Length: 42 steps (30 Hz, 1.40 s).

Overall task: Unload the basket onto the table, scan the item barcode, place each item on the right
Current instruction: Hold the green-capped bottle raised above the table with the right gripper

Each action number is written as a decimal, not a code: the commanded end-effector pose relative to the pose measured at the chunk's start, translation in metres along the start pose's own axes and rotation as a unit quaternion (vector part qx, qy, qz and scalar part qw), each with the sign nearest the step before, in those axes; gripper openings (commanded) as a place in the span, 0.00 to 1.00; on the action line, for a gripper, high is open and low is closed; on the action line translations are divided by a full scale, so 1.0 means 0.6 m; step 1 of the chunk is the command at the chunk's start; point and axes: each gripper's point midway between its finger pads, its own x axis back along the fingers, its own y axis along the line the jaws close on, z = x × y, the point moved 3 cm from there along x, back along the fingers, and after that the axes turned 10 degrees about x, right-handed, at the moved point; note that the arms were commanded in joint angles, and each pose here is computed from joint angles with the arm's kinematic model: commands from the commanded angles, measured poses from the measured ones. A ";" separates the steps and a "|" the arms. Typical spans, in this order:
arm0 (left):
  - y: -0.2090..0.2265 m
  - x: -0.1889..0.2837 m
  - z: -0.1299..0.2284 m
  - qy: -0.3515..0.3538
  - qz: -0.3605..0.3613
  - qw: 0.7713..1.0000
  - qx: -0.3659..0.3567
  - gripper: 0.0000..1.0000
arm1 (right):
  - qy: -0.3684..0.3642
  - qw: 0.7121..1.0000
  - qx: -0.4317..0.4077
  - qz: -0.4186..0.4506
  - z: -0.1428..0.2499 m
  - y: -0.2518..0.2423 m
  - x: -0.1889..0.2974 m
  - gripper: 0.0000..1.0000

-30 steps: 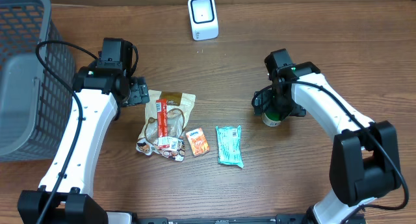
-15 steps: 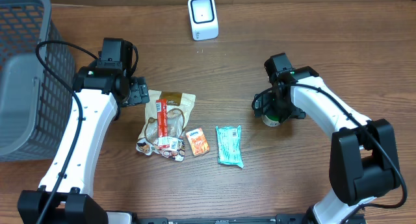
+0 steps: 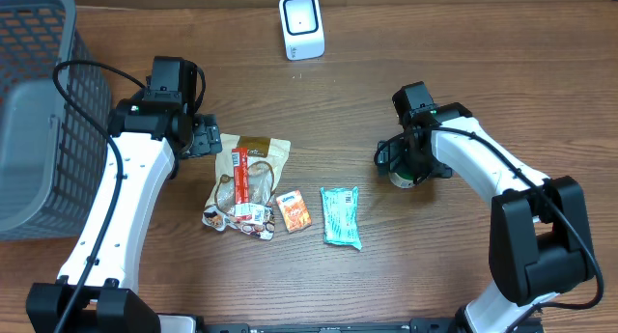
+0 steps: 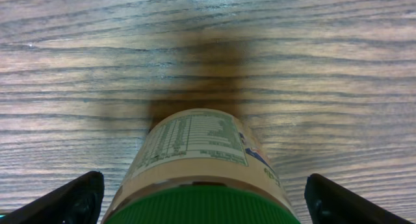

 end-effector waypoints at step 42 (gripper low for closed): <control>0.002 -0.002 -0.002 -0.001 -0.005 1.000 0.000 1.00 | 0.002 0.997 0.077 -0.007 -0.004 0.002 0.003 0.77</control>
